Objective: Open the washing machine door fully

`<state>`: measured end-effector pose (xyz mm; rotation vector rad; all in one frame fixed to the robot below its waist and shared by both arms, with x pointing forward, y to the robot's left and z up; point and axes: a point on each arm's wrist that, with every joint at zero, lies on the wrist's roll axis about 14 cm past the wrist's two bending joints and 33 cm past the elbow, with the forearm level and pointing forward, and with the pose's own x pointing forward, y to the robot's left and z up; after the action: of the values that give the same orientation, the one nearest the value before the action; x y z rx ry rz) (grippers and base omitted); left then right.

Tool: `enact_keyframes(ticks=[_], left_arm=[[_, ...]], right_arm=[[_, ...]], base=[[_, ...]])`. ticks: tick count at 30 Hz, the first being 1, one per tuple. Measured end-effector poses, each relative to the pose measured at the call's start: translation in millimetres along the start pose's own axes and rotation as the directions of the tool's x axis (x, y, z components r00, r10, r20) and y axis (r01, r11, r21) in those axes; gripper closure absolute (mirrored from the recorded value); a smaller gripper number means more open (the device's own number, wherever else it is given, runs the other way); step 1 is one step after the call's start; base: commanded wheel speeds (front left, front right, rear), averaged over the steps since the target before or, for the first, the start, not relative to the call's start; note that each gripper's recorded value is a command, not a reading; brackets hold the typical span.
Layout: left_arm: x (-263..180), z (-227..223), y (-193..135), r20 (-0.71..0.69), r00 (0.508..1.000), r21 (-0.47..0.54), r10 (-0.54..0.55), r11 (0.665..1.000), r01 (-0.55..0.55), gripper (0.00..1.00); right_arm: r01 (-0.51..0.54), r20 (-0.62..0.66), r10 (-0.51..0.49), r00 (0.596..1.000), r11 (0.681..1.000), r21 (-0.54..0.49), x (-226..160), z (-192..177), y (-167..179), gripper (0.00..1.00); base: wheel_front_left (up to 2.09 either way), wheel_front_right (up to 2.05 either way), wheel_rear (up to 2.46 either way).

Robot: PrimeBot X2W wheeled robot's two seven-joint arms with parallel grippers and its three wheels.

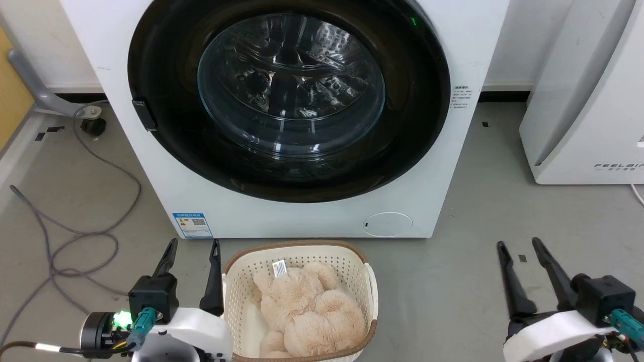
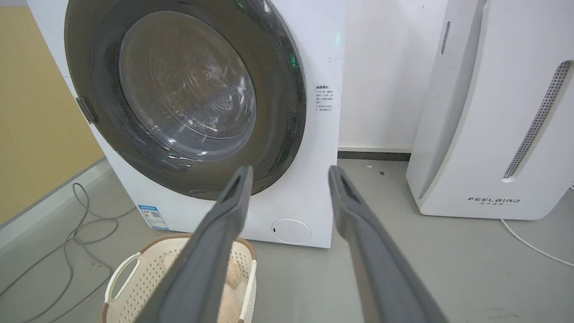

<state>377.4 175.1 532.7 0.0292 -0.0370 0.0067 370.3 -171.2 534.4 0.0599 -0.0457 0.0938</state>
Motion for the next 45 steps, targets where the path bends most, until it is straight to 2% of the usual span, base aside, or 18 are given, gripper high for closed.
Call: enact_keyframes(ticks=[9,17,28,40,45], left_arm=[[1.1,-2.2,0.7,0.004,1.0,-0.008,0.008,1.0,-0.008,0.0],[4.1,-4.8,2.1,0.005,1.0,-0.008,0.017,1.0,-0.017,0.0],[14.1,-7.1,6.0,0.015,0.999,-0.005,0.034,0.999,-0.034,0.0],[30.9,-11.7,9.6,0.024,0.998,-0.003,0.053,0.999,-0.053,0.0],[39.2,-14.7,10.2,0.026,0.998,-0.008,0.057,0.998,-0.057,0.0]], right_arm=[[0.031,0.02,-0.035,0.999,0.984,0.178,1.5,-0.9,-9.5,1.0],[0.063,0.066,-0.096,0.993,0.922,0.381,15.0,7.9,-26.6,1.0],[0.075,0.105,-0.151,0.983,0.853,0.517,42.5,15.5,-42.6,1.0],[0.056,0.121,-0.163,0.979,0.789,0.612,96.5,25.4,-60.2,1.0],[0.046,0.121,-0.157,0.98,0.773,0.632,124.7,29.4,-64.8,1.0]], base=[[0.0,0.0,0.0],[0.0,0.0,0.0],[0.0,0.0,0.0],[0.0,0.0,0.0],[0.0,0.0,0.0]])
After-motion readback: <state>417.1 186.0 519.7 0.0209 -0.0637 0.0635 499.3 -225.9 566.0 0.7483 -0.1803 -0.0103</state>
